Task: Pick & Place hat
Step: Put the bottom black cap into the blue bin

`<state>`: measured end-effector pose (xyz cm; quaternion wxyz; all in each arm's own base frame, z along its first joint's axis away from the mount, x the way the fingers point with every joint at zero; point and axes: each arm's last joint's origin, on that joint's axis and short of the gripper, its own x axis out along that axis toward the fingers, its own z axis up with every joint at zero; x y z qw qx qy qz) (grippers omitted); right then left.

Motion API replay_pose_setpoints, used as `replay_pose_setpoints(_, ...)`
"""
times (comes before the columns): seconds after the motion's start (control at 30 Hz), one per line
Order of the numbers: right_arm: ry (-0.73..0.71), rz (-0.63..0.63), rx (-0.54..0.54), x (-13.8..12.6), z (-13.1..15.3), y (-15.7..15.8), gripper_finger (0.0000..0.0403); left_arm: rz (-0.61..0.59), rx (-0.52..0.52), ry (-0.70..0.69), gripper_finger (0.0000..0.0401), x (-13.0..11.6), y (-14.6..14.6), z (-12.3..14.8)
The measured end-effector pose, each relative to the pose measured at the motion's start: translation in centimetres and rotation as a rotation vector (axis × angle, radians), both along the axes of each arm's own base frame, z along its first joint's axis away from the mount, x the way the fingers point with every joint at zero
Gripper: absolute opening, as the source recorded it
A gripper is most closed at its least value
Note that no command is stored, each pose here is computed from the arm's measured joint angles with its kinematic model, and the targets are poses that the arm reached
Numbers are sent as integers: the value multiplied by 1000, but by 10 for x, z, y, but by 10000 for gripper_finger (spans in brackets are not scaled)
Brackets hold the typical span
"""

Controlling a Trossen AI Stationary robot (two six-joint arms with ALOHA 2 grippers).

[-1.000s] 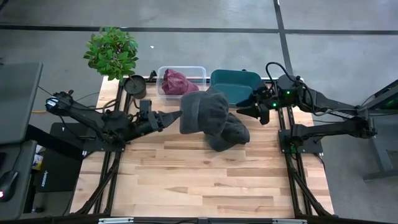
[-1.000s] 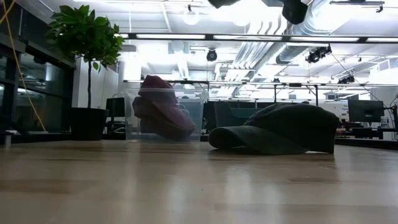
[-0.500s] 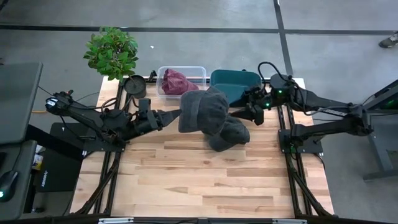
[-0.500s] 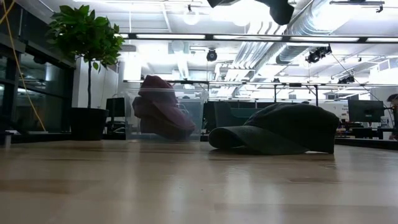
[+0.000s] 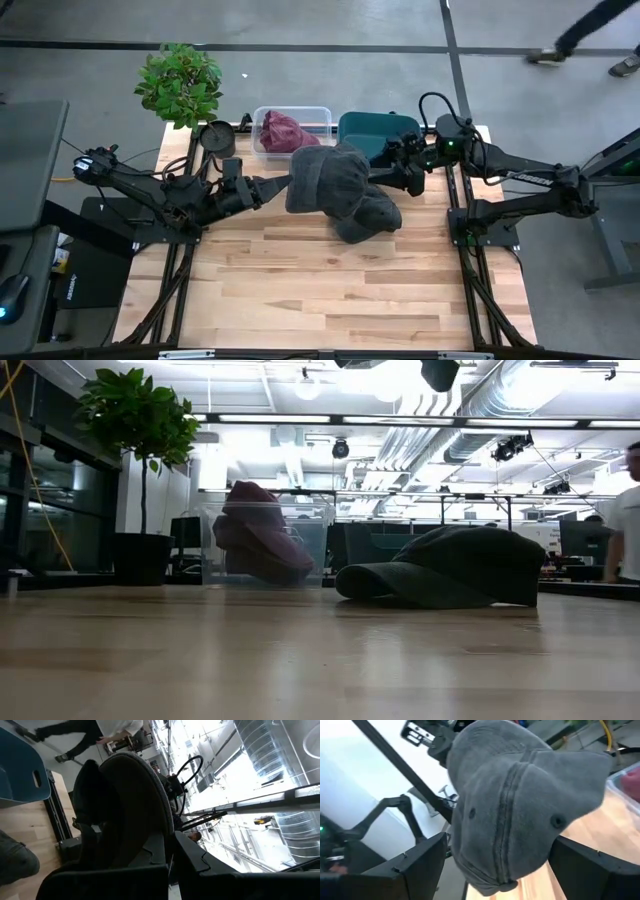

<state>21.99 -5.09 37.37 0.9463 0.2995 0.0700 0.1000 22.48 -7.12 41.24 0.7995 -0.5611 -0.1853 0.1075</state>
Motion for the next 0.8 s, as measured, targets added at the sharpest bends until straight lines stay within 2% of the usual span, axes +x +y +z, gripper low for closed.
replay_pose_setpoints(0.27, -20, 37, 31, 17, -4, -1, 326, 4, -5, -11, 0, 0, 0, 1)
replay_pose_setpoints(0.57, -110, 156, 73, 33, -2, -1, 323, 18, -6, -9, 0, 0, 1, 1)
replay_pose_setpoints(0.8, -111, 156, 73, 33, -3, -1, 289, 23, -5, -8, 0, -1, 1, 1)
